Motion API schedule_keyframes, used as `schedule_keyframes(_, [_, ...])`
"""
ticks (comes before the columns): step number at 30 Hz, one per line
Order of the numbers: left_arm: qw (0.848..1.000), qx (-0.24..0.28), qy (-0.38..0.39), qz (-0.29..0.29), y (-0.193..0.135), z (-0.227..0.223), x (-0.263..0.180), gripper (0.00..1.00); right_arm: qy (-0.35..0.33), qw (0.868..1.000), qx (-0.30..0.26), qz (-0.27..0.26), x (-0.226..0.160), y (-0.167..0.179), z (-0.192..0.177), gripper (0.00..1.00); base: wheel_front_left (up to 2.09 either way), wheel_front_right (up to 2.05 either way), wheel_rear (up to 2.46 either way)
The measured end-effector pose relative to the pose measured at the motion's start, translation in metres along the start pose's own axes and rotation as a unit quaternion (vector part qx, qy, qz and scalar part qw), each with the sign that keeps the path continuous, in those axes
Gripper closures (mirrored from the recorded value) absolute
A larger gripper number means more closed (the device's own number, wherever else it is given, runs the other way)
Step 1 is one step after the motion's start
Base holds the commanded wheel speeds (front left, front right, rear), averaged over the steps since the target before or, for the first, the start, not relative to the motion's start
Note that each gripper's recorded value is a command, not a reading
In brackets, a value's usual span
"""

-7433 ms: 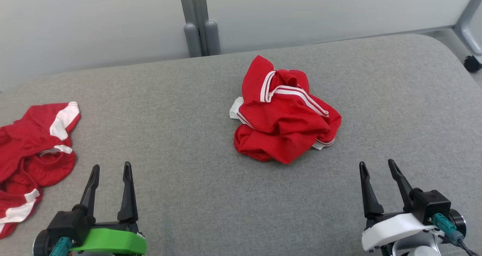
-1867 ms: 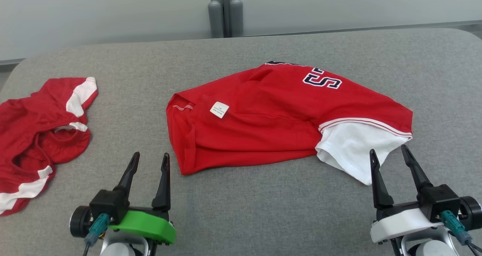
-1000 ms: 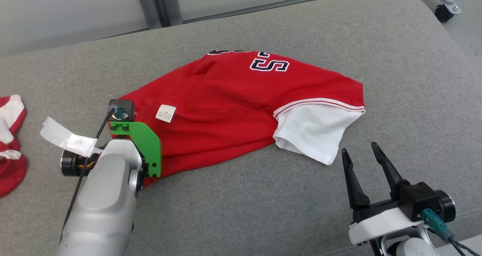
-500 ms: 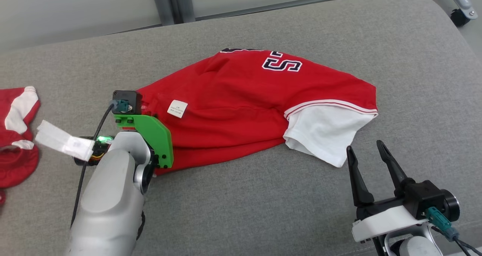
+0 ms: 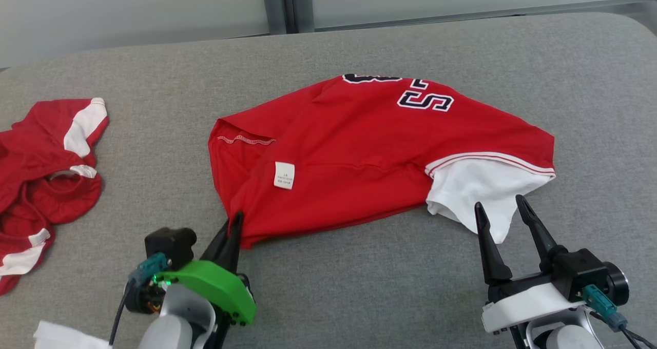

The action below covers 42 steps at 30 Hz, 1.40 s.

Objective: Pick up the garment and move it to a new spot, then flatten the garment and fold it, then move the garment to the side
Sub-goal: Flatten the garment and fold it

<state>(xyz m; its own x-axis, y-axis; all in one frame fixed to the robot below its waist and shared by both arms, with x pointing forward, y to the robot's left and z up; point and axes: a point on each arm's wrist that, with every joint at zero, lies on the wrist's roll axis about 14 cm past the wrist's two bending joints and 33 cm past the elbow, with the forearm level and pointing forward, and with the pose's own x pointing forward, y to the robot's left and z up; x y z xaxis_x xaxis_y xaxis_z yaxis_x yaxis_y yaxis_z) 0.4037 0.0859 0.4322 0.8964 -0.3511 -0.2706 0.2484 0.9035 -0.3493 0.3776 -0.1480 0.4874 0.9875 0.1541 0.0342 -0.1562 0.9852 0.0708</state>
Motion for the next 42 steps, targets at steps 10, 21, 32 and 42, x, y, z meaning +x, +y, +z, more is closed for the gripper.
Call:
schedule_keyframes(10, [0.997, -0.022, 0.075, -0.021, -0.008, -0.056, -0.045, 1.0, 0.002, 1.0, -0.003, 0.004, 0.002, 0.002, -0.002, 0.0, 0.0, 0.0, 0.0])
schedule_keyframes(21, [0.994, -0.023, 0.107, -0.007, 0.007, -0.072, -0.053, 0.0, -0.001, 1.0, -0.007, -0.001, -0.001, -0.002, 0.002, 0.0, 0.0, 0.0, 0.0])
schedule_keyframes(32, [0.995, -0.007, -0.094, 0.028, 0.03, 0.019, -0.037, 0.0, -0.016, 0.999, -0.016, -0.031, -0.008, -0.021, 0.012, 0.0, 0.0, 0.0, 0.0])
schedule_keyframes(42, [0.969, 0.057, -0.237, 0.032, 0.013, 0.102, -0.041, 0.0, -0.025, 0.997, -0.008, -0.069, -0.021, -0.043, 0.019, 0.0, 0.0, 0.0, 0.0])
